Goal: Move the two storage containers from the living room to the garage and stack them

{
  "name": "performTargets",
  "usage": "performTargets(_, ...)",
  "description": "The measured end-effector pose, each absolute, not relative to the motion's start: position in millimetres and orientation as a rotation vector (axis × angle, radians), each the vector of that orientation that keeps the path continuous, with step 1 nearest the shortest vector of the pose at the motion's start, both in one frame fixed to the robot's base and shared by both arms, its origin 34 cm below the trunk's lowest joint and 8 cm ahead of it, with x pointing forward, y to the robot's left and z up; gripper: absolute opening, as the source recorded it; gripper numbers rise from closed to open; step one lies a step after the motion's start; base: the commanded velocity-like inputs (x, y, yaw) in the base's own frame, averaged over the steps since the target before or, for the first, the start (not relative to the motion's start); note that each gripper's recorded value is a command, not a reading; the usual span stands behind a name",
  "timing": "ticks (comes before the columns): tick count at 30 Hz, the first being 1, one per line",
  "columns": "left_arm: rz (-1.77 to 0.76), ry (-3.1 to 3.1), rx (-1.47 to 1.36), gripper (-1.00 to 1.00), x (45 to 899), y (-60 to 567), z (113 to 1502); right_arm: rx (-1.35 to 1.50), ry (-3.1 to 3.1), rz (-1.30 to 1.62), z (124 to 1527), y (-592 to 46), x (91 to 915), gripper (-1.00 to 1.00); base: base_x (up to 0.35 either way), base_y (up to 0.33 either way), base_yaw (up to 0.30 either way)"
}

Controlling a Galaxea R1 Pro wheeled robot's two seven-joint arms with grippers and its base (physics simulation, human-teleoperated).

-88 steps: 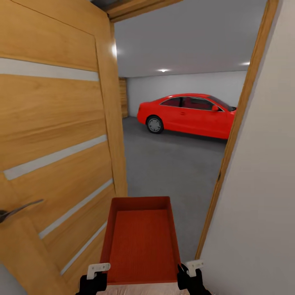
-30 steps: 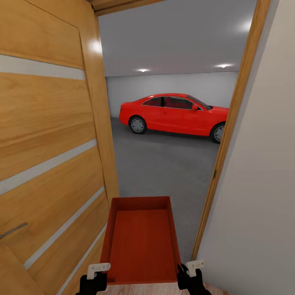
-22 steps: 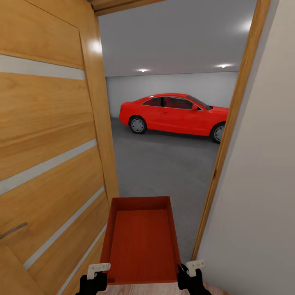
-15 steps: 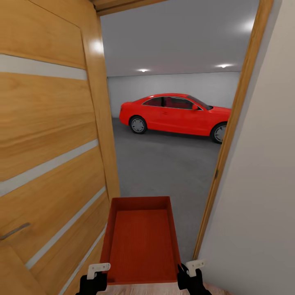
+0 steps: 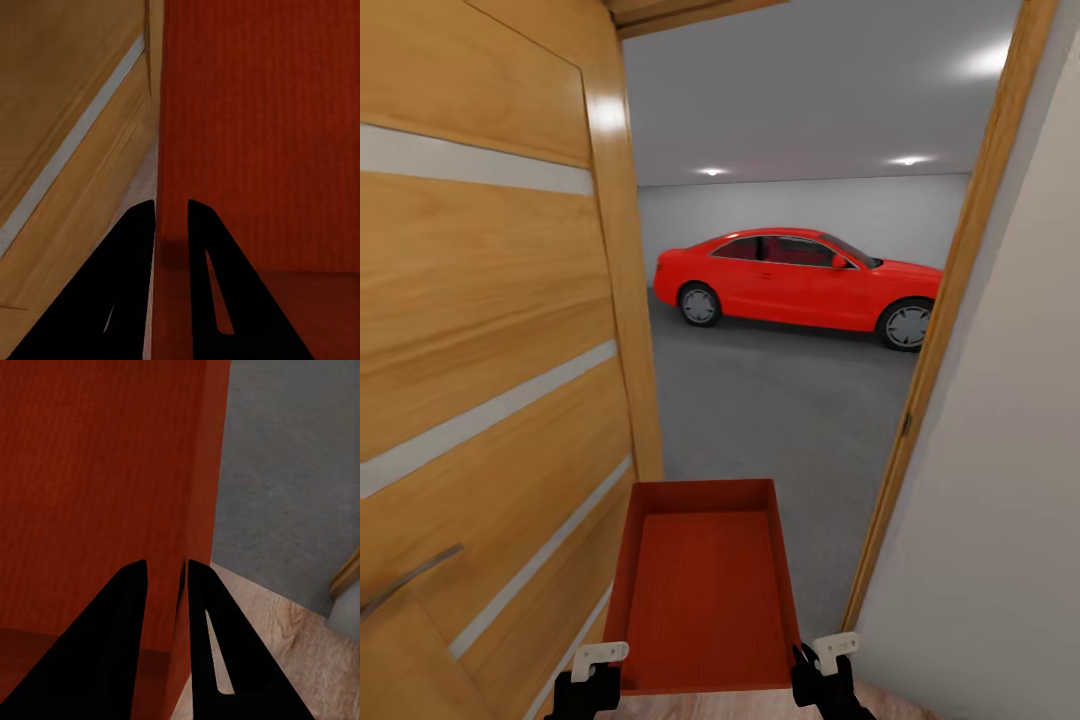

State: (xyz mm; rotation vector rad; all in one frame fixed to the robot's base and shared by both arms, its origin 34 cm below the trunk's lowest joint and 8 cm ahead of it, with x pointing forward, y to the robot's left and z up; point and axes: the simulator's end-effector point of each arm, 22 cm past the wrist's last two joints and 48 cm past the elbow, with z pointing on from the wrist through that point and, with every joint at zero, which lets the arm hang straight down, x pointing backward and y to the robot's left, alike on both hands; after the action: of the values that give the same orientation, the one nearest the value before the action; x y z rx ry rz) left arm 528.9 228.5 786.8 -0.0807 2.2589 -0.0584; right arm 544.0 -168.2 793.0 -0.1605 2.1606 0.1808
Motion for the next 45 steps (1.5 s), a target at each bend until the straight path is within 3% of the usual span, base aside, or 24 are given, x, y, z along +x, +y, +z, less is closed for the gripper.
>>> performTargets(22,-0.059,2.26,-0.082,-1.0,528.6,228.3,786.5,-0.162,2.162,0.18,792.9,-168.5,544.0,-1.0,0.0,0.0,-0.259)
performTargets(29,-0.059,2.26,-0.082,-1.0,528.3,228.4,786.7,-0.162,2.162,0.18,792.9,-168.2,543.6,-1.0,0.115,0.04,-0.032)
performTargets(45,-0.058,2.26,-0.081,-1.0,528.4,228.6,787.0,-0.162,2.162,0.181,793.2,-168.0,543.6,-1.0,0.315,0.044,-0.001)
